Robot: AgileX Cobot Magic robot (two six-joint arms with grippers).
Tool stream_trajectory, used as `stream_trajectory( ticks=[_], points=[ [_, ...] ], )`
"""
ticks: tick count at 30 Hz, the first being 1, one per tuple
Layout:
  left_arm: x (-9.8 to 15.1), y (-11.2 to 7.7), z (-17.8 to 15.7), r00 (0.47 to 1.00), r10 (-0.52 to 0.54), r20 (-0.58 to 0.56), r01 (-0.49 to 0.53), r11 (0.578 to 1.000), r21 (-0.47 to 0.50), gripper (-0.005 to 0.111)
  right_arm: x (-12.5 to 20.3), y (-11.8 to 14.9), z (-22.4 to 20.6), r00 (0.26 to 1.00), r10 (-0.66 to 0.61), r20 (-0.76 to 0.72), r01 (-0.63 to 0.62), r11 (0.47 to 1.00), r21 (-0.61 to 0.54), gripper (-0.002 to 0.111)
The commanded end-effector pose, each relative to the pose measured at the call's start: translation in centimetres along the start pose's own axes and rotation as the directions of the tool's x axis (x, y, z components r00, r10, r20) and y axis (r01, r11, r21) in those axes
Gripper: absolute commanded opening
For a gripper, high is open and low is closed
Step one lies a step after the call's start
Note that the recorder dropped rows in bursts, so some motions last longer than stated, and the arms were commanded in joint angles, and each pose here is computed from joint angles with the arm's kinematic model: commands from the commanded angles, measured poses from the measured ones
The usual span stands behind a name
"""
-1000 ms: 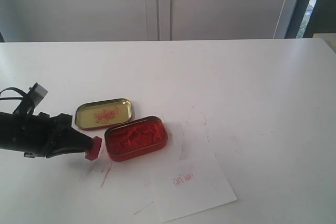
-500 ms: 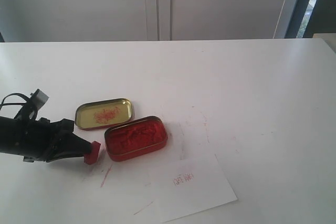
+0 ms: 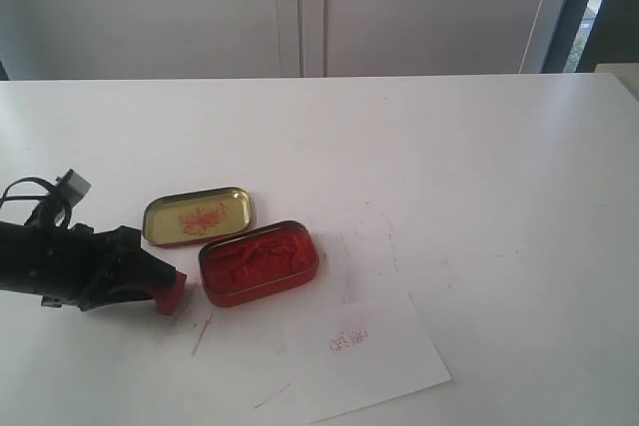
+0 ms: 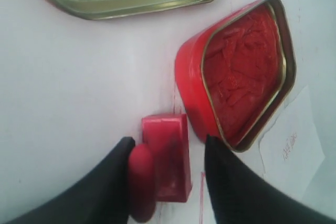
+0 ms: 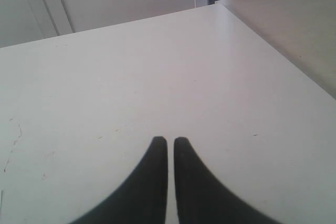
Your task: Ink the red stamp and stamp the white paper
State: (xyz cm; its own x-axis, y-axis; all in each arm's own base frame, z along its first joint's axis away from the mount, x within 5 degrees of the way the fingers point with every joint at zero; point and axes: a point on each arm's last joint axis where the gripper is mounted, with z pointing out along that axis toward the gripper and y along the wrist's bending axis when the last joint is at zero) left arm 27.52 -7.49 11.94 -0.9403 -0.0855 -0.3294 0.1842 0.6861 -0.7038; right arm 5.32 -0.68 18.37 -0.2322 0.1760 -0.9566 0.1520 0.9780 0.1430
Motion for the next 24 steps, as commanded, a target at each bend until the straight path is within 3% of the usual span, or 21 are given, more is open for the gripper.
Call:
stream_trajectory(
  ticks=[1,11,19,21,24],
  points=[
    [0.0,0.0,-0.2,1.0,0.005,0.016,-0.005,1.0,0.002,0.061,0.1,0.0,0.0,1.0,-0.003,0.002,0.003,1.0,-0.001,0.005],
    [-0.7,-0.7,-2.2,0.992,0.111,0.055,-0.102,0.984,-0.146,0.064,0.1,0.0,0.0,1.0,-0.003,0.002,0.003,1.0,-0.001,0.005],
    [-1.0,-1.7,-3.6,0.98,0.185,0.071,-0.168,0.966,-0.197,0.063,0.1,0.0,0.0,1.0,-0.003,0.002,0.003,1.0,-0.001,0.005],
    [-1.0,-2.1,-3.9,0.977,0.198,0.075,-0.18,0.965,-0.19,0.057,0.1,0.0,0.0,1.0,-0.003,0.002,0.003,1.0,-0.001,0.005],
    [-0.9,-2.1,-3.9,0.976,0.208,0.062,-0.194,0.964,-0.183,0.037,0.1,0.0,0.0,1.0,-0.003,0.002,0.003,1.0,-0.001,0.005]
  ],
)
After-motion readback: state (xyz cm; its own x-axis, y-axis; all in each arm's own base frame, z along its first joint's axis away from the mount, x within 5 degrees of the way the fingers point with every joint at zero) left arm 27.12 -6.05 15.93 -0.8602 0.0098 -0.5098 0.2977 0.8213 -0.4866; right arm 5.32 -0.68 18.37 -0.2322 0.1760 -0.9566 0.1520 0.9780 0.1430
